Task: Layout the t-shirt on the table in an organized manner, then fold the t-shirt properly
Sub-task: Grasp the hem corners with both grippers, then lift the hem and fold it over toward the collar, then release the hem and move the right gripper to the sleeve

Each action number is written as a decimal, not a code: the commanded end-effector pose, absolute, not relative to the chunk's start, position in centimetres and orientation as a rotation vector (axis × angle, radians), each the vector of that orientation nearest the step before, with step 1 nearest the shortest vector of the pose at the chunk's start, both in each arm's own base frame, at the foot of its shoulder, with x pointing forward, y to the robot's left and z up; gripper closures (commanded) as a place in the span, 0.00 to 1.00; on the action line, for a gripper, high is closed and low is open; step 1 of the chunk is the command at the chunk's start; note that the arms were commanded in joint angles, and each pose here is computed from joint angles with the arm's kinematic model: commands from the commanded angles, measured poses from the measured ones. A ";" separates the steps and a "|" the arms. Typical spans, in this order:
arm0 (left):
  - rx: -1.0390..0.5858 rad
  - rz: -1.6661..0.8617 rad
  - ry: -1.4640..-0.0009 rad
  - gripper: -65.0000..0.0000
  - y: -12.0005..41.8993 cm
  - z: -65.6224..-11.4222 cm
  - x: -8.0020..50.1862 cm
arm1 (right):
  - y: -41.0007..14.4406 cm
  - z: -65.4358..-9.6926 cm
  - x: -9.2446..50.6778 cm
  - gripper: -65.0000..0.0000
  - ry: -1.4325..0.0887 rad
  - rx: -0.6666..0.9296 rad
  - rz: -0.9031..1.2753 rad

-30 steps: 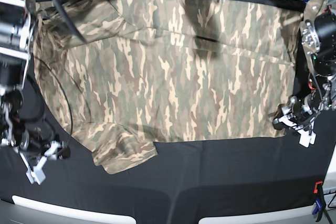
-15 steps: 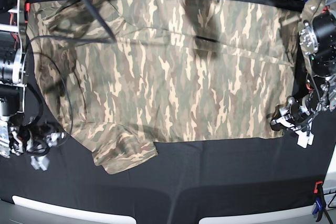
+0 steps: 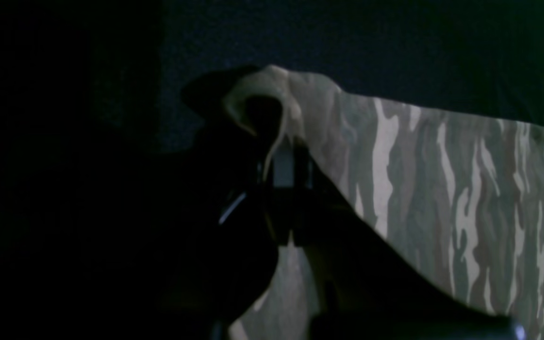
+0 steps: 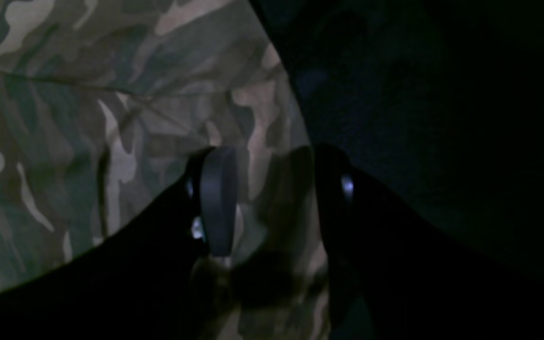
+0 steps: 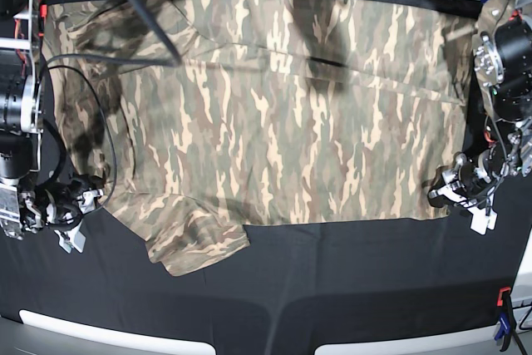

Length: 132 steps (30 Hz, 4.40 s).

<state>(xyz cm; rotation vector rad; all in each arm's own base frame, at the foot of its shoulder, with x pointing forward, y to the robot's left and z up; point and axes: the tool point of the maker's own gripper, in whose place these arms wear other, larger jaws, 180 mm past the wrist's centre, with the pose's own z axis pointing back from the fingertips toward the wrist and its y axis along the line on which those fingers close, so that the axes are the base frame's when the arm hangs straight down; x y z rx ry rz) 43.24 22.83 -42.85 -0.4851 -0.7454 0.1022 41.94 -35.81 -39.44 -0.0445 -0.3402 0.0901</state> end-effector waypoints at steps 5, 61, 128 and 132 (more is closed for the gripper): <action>-0.485 0.094 -0.781 1.00 23.2 -41.4 44.4 | -36.6 -38.5 42.8 0.60 -0.394 -0.052 0.072; -0.485 0.140 -1.037 1.00 25.0 -33.8 48.7 | -39.1 -33.9 43.1 1.00 -0.607 0.004 0.207; -0.235 -0.035 -0.997 0.50 29.5 -34.0 29.8 | -35.4 -31.9 28.5 0.58 -0.747 0.039 0.201; -0.294 -0.066 -1.104 0.50 27.1 -30.7 30.9 | -32.2 -31.5 32.1 0.58 -0.761 0.061 0.249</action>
